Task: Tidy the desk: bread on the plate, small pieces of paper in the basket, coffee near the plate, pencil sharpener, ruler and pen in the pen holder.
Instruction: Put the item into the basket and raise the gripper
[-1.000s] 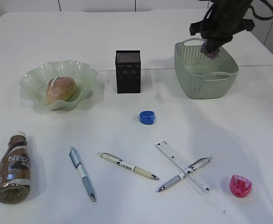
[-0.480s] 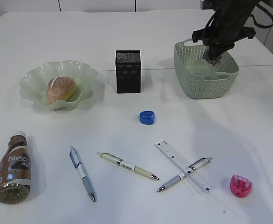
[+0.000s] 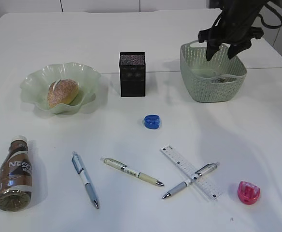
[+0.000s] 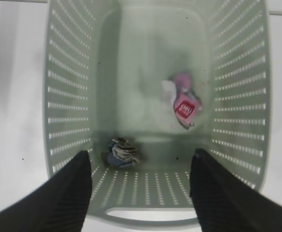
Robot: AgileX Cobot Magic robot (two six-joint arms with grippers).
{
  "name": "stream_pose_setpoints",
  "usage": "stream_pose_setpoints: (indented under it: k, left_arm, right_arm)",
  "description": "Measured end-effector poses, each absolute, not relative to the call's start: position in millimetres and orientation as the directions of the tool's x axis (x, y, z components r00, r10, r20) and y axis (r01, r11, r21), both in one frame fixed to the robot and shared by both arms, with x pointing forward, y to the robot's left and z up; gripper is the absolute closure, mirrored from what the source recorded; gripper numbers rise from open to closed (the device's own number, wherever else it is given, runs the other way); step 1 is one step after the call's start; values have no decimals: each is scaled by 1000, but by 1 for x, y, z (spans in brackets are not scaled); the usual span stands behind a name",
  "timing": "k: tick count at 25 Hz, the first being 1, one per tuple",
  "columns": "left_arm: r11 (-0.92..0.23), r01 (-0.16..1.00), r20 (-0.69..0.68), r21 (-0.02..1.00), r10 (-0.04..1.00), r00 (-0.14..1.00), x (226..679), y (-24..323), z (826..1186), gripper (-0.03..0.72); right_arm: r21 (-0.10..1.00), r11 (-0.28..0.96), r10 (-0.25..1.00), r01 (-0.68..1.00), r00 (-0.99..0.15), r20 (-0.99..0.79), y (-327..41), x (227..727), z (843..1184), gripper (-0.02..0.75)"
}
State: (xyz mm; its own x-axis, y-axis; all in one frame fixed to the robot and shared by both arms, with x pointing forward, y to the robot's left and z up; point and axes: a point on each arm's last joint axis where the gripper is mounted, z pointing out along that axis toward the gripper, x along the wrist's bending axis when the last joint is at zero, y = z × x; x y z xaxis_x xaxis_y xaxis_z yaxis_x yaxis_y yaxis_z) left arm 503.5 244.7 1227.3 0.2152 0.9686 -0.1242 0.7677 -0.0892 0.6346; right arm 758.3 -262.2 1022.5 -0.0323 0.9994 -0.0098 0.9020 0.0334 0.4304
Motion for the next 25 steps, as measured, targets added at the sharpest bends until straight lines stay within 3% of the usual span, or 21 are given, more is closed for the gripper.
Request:
stream_pose_setpoints:
  k: [13, 16, 23, 25]
  left_arm:
    - [-89, 768, -124, 635, 969, 215, 503, 245, 1227, 169]
    - [-89, 768, -124, 635, 969, 215, 503, 245, 1227, 169]
    - [-73, 771, -135, 632, 970, 202, 503, 245, 1227, 169]
    - [-61, 774, -143, 631, 971, 193, 503, 245, 1227, 169]
  right_arm:
    - [400, 34, 999, 916, -33, -10, -262, 749, 1030, 210]
    - [409, 36, 999, 912, -34, -10, -264, 724, 1062, 210]
    - [361, 39, 999, 932, -37, -13, -267, 684, 1078, 209]
    - [345, 41, 999, 938, -39, -14, -270, 648, 1095, 209]
